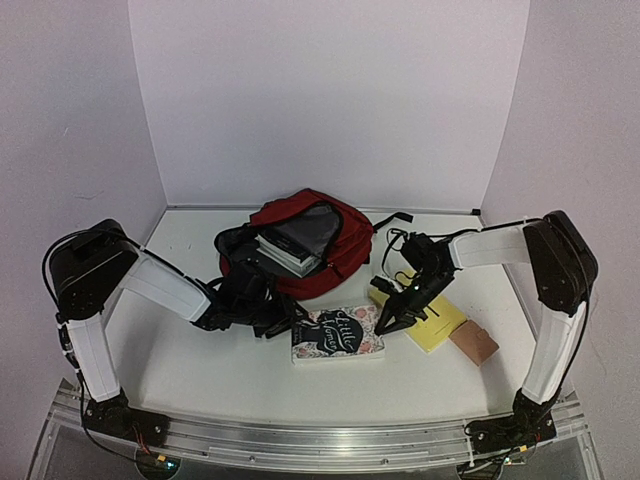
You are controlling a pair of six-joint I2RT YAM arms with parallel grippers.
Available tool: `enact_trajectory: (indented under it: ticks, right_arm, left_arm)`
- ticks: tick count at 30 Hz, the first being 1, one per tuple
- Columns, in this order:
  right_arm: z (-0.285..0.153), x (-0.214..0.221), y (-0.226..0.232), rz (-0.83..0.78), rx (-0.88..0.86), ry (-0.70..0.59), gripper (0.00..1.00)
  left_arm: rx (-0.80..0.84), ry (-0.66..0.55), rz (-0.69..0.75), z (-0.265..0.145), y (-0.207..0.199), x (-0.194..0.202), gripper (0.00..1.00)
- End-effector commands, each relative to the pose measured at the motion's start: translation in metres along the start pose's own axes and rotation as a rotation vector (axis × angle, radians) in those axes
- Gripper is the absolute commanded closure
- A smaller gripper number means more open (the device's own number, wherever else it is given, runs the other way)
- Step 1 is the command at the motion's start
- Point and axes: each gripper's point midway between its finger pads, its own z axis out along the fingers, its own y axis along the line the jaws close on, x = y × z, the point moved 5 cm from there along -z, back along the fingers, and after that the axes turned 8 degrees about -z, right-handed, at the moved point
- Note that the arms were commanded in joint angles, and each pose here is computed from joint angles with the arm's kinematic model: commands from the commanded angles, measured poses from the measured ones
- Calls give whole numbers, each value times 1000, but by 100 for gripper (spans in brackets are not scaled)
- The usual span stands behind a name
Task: Pack the student bag
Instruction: Pick up the book from the center of the board.
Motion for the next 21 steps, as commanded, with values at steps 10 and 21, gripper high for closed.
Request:
enact_trajectory:
  ticks: [10,21]
  right_arm:
    - [-57,-24,59,-394,-66,-160,100]
    - [-73,-21,89,-696,23,-87,100]
  left_arm:
    - [135,6,433,-75,-81,6,8]
    - [151,156,776,-74,-124,11,3]
